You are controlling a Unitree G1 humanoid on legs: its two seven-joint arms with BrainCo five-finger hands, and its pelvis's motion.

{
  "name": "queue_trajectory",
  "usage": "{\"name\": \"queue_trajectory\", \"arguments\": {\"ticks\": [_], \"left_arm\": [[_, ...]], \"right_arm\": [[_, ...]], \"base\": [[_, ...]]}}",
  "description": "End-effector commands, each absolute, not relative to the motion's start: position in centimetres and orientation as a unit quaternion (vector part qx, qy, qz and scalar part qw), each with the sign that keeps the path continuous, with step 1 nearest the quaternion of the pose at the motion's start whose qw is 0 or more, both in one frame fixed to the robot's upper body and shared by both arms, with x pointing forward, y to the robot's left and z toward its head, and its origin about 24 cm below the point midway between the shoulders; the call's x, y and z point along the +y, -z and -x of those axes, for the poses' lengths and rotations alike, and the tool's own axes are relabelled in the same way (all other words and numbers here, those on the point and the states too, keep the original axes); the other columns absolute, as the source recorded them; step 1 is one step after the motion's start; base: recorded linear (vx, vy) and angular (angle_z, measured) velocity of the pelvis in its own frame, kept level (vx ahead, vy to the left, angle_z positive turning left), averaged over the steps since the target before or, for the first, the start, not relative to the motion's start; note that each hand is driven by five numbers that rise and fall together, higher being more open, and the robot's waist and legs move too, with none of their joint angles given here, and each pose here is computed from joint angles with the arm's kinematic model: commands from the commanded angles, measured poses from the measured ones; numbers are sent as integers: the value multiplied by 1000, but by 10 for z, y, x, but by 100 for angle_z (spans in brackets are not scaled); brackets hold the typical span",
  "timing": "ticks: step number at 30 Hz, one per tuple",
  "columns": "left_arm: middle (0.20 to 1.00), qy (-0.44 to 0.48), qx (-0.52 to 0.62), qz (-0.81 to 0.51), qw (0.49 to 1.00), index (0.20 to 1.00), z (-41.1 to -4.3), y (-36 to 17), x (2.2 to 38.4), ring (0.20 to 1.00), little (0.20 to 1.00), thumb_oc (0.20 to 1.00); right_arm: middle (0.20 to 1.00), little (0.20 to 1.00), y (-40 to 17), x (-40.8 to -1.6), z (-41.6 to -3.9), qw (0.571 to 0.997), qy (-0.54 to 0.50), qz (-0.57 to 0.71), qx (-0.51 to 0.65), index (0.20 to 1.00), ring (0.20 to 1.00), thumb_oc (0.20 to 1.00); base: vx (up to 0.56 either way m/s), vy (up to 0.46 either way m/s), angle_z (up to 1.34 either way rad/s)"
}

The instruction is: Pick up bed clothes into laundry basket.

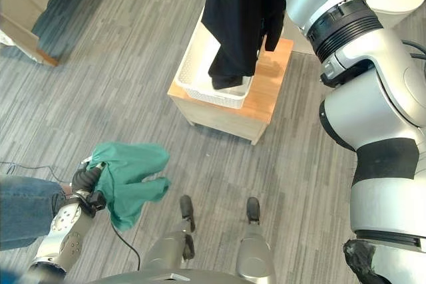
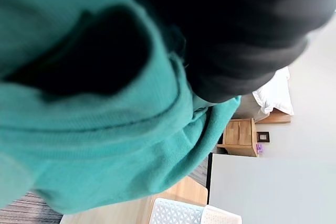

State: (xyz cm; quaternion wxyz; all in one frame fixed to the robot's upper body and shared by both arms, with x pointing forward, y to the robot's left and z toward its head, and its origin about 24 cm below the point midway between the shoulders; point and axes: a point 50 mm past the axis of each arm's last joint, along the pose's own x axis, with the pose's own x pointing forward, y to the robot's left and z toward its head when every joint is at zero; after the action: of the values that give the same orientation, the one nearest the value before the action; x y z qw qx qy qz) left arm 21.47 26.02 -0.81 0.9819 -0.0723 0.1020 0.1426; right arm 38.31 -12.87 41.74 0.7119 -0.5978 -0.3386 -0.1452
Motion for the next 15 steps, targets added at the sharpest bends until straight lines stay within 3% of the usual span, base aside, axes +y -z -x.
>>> {"name": "queue_trajectory", "arguments": {"ticks": [1, 9, 15], "left_arm": [[200, -164, 33, 66, 984, 200, -225, -19, 277, 200, 200, 200], [200, -178, 47, 69, 980, 200, -219, -10, 277, 200, 200, 200], [200, -174, 35, 71, 981, 200, -222, -15, 275, 200, 200, 200]], "right_arm": [[200, 200, -462, -106, -359, 687, 170, 572, -414, 200, 200, 200], [200, 200, -429, -106, -379, 702, 149, 586, -376, 200, 200, 200], [200, 200, -422, -106, -384, 675, 155, 627, -357, 200, 200, 200]], "base": [[-42, -36, -5], [-53, -20, -1], [-54, -21, 4]]}}
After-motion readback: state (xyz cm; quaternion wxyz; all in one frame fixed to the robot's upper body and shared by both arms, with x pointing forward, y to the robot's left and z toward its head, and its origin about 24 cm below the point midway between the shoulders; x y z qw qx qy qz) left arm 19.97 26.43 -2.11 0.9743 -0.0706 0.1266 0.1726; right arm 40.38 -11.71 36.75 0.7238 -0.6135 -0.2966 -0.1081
